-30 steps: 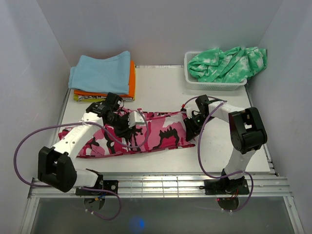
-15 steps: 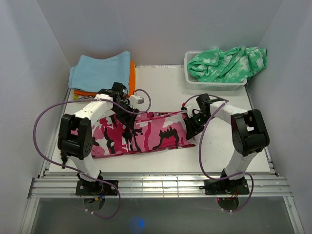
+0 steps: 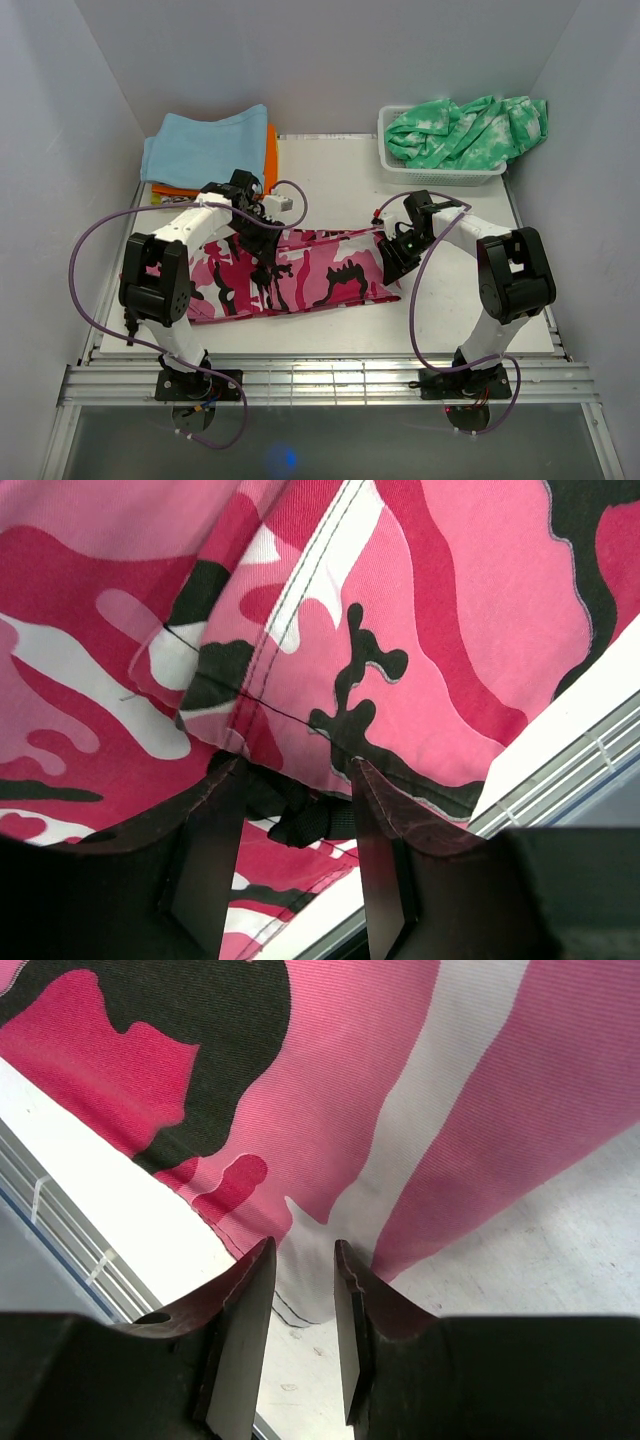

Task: Fold and stack the trousers
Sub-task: Fold the trousers

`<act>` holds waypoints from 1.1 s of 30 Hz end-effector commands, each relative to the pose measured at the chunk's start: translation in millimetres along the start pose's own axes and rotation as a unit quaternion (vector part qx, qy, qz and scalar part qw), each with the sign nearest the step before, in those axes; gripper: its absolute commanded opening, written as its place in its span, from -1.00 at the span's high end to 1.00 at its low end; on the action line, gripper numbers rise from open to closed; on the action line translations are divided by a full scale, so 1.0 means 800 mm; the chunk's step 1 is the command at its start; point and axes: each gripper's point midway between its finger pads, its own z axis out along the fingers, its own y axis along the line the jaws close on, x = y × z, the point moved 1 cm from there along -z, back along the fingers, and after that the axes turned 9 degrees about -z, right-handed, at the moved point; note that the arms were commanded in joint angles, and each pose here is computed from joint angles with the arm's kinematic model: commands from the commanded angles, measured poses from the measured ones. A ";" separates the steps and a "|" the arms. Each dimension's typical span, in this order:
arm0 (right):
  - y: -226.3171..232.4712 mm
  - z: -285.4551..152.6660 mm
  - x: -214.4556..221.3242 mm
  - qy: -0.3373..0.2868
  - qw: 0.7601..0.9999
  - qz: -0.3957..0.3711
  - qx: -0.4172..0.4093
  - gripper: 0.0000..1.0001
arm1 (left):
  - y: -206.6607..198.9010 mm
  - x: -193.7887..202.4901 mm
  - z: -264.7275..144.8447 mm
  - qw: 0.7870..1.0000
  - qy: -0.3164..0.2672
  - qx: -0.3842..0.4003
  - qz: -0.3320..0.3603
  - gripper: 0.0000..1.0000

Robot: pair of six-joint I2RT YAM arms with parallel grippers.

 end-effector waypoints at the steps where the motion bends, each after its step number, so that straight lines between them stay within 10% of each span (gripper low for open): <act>1: 0.003 -0.009 -0.008 -0.008 1.000 -0.018 0.005 0.27 | -0.008 0.009 -0.012 1.000 -0.005 -0.001 -0.031 -0.12; 11: -0.001 -0.010 -0.015 -0.015 1.000 -0.020 0.012 -0.20 | -0.019 -0.006 -0.003 0.996 -0.024 0.022 -0.081 0.06; 19: -0.003 -0.006 -0.004 -0.002 1.000 -0.017 0.018 -0.35 | 0.006 -0.028 -0.009 0.995 -0.049 -0.023 -0.090 1.00; 33: -0.014 -0.035 -0.020 -0.031 0.997 -0.031 0.058 -0.77 | 0.044 -0.012 0.003 0.995 -0.030 -0.058 -0.081 0.99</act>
